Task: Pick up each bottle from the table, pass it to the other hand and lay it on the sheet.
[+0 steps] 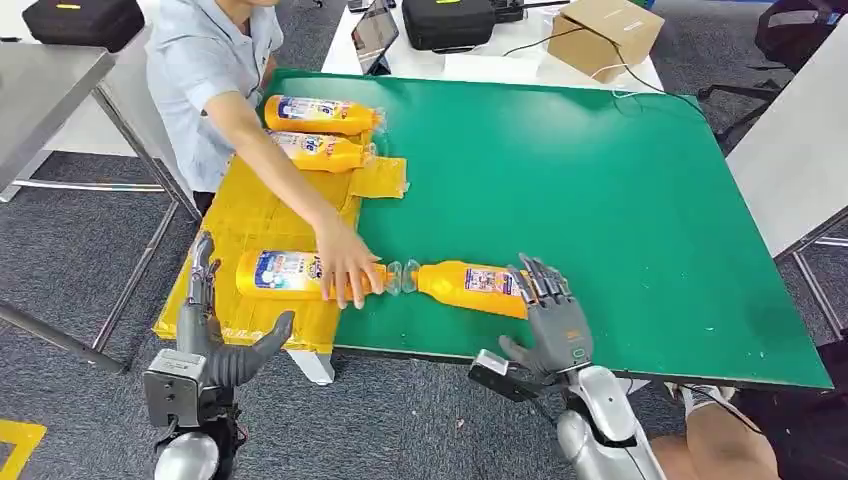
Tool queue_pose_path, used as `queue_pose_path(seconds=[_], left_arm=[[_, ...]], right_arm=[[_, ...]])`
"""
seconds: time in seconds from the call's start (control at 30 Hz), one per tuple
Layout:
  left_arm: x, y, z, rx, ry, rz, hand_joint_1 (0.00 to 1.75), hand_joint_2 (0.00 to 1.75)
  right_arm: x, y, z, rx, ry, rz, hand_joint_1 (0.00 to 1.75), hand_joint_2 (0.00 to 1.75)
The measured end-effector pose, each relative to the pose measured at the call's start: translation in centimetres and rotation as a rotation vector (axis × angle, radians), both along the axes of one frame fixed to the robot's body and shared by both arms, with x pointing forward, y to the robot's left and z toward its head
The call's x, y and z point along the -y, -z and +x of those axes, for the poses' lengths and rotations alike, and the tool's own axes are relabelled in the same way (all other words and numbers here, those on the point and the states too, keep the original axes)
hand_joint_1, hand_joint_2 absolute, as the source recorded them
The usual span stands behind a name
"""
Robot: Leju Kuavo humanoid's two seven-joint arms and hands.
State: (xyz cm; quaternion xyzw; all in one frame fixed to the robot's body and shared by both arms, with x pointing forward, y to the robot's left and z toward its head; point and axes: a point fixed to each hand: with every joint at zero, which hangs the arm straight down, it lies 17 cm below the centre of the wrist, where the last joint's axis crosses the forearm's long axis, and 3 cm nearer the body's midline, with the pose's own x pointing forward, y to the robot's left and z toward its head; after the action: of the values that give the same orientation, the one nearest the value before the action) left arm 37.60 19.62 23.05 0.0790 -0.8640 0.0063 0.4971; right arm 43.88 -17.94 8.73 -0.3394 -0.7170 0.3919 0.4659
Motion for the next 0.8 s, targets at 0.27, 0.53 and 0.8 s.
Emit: queue_pose_path(seconds=[0.27, 0.53, 0.8], left_arm=[[1.8, -0.2, 0.0, 0.0, 0.057, -0.011, 0.0, 1.75], [3.7, 0.0, 0.8, -0.011, 0.107, -0.017, 0.0, 1.75], [4.8, 0.0, 1.2, -0.014, 0.134, -0.018, 0.0, 1.75]], right_arm=[[2.5, 3.1, 2.0, -0.092, 0.035, -0.001, 0.0, 1.75], [1.9, 3.6, 4.7, -0.128, 0.006, -0.026, 0.0, 1.75], [2.0, 4.6, 7.4, -0.209, 0.026, -0.073, 0.0, 1.75]])
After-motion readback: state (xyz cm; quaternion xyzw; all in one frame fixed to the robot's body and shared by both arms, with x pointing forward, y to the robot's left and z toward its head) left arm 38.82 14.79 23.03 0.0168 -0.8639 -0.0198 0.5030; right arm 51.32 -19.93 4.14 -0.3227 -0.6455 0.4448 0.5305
